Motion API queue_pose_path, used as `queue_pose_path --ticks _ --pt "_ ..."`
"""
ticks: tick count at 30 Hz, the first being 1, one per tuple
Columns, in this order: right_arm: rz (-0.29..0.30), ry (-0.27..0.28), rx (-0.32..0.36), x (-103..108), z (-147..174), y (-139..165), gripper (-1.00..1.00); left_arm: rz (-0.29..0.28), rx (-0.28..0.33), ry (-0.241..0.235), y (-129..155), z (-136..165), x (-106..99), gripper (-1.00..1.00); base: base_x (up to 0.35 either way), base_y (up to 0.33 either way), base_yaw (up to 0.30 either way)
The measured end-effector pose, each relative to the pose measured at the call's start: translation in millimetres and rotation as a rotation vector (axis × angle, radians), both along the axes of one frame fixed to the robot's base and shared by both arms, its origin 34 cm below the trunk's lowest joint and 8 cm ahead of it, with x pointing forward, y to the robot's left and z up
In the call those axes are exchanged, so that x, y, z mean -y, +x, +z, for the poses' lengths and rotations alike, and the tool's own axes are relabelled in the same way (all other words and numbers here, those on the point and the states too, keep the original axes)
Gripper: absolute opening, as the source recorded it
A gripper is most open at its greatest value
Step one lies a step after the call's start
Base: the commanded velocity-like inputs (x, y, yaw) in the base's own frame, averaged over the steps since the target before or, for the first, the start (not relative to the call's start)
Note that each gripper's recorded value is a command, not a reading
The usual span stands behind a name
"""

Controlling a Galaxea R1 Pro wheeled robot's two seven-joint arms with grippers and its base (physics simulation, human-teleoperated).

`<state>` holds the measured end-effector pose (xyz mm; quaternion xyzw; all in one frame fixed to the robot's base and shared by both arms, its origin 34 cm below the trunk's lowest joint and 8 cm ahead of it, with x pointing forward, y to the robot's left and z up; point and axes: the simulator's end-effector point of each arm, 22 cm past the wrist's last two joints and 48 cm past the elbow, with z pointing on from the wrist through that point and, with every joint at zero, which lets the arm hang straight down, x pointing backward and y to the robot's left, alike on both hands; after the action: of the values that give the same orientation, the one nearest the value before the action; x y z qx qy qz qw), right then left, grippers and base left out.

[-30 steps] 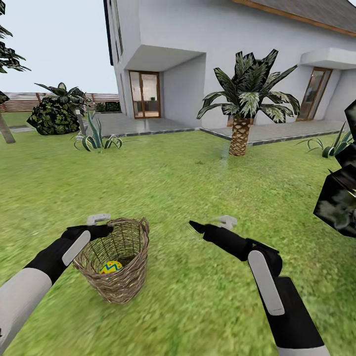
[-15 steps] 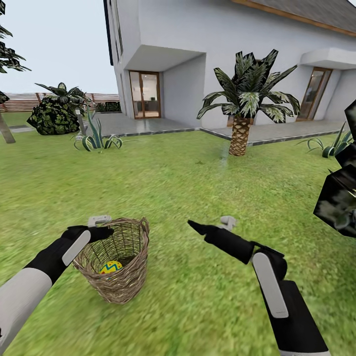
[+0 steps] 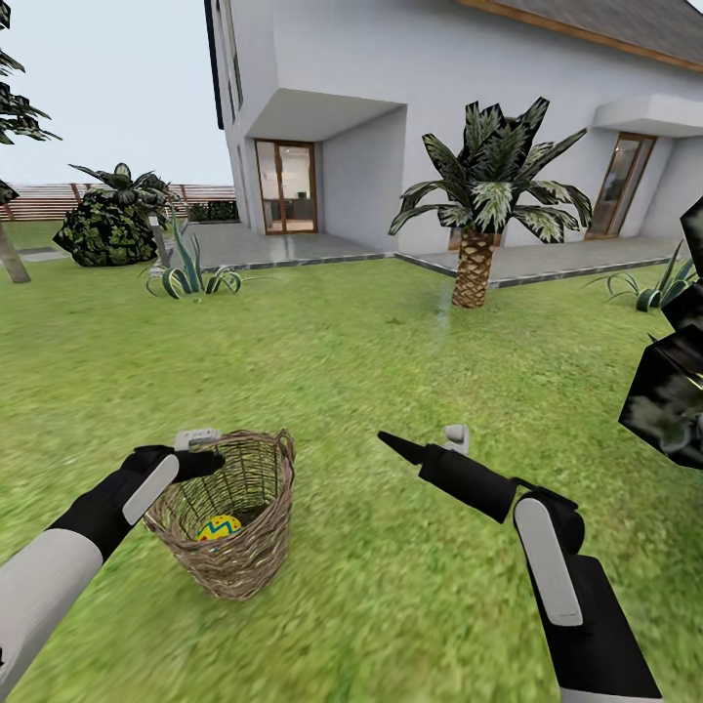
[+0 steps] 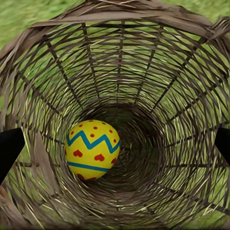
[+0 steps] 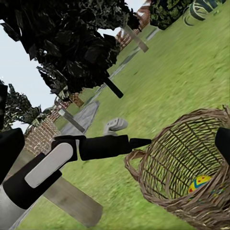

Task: Take the three Easter eggs out of the wicker basket on the lawn in the garden, then place them on the lawn next to a single tree (choose any tree) so that all three eggs are next to the same tree and none are left in the basket.

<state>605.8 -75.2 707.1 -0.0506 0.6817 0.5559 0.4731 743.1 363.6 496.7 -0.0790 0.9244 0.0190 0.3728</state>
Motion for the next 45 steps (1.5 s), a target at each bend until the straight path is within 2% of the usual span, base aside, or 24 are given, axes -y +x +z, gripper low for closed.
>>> queue_pose_path --ticks 9,20,30,45 --pt "0.003 0.002 -0.009 0 -5 1 1.0 -0.001 -0.012 0.0 -1 -6 0 1.0 0.0 0.0 0.0" --pt "0.016 0.009 -0.004 -2 -3 -2 1.0 -0.001 0.002 -0.001 2 -3 1 1.0 0.0 0.0 0.0" --pt "0.028 0.007 -0.058 -3 -28 4 1.0 0.001 -0.033 -0.001 2 -30 1 1.0 0.0 0.0 0.0" --pt "0.032 0.01 -0.061 -4 -28 3 1.0 0.0 -0.034 -0.001 1 -30 1 1.0 0.048 0.026 0.0"
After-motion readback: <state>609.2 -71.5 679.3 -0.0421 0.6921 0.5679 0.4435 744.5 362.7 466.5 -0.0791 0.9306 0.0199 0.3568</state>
